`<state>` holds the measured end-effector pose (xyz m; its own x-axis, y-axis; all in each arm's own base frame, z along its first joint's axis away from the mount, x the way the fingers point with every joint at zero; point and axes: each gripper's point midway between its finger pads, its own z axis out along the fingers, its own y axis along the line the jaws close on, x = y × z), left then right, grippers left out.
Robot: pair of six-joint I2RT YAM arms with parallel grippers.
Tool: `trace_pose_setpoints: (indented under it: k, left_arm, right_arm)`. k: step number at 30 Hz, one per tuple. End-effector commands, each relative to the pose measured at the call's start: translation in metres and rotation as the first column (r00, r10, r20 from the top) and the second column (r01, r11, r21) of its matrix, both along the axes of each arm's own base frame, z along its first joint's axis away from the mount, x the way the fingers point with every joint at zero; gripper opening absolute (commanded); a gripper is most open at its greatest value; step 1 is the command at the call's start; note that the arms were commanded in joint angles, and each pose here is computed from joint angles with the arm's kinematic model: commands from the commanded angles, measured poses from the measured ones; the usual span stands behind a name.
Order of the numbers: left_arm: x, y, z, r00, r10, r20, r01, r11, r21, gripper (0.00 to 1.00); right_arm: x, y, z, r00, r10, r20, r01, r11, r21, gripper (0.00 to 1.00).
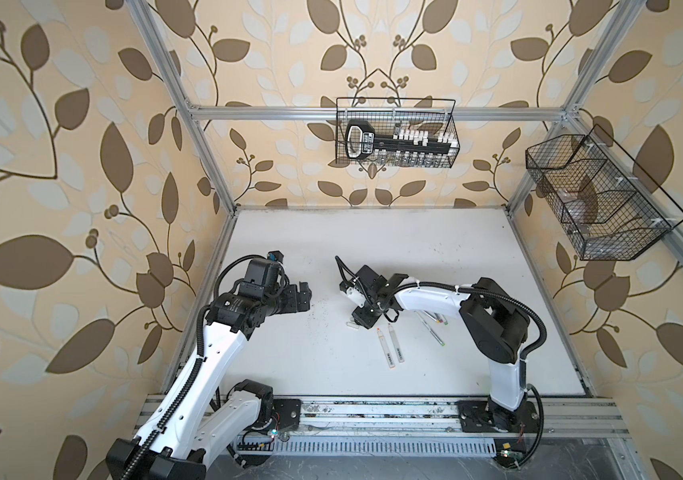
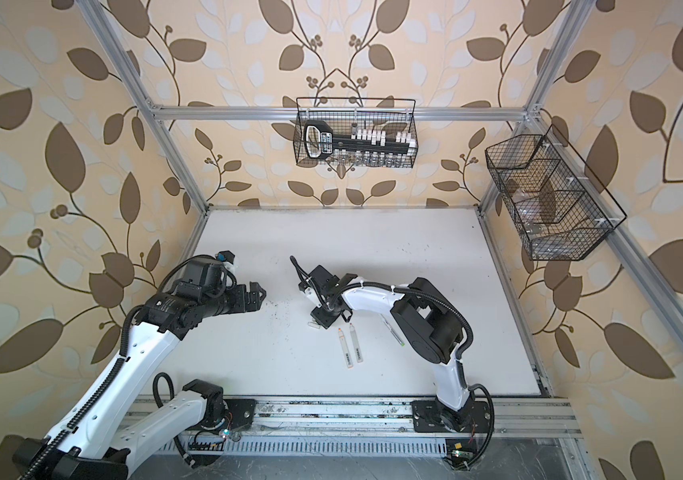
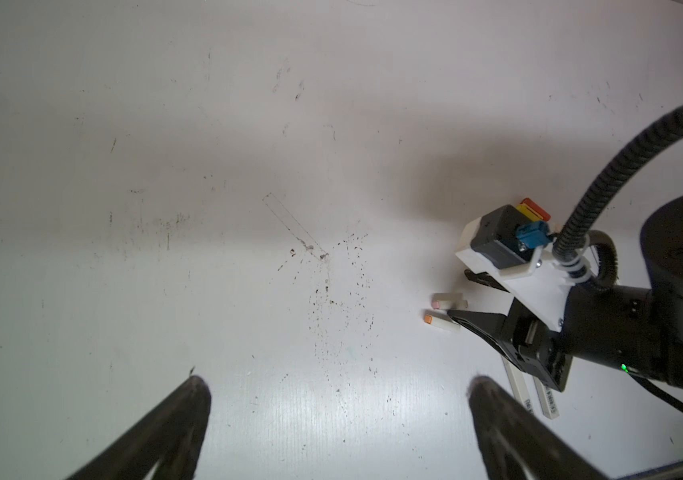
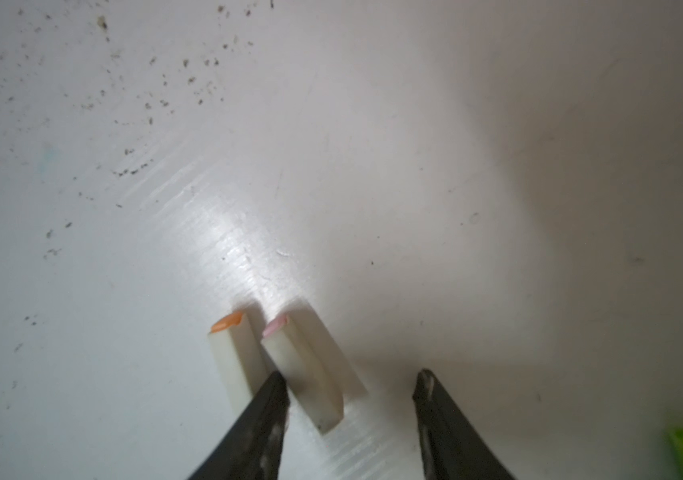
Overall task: Insert the pens into the pen caps
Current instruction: 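Close the right gripper on the white cap with the pink end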
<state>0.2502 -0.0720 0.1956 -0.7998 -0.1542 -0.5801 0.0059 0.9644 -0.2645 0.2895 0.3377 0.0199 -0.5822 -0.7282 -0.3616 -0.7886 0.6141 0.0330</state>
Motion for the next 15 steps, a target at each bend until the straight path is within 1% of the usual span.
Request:
trace_pose_setpoints:
  k: [1,7,15]
  left_arm:
    - [0.0,0.006,0.011,0.999,0.027,0.031,-0.027,1.0,0.003,0.99]
    - [0.0,0.007,0.01,0.999,0.028,0.029,-0.028,1.0,0.005,0.99]
    - [0.0,0.005,0.011,0.999,0.03,0.027,-0.03,0.999,-0.011,0.99]
  right_arm:
    - [-0.004,0.001,-0.006,0.999,0.045,-0.013,-0.046,0.998,-0.035,0.45]
    - [-0.011,0.001,-0.009,0.997,0.073,-0.028,-0.074,0.996,-0.05,0.35]
    - [-0.018,0.001,-0.009,0.995,0.093,-0.041,-0.094,0.995,-0.037,0.2]
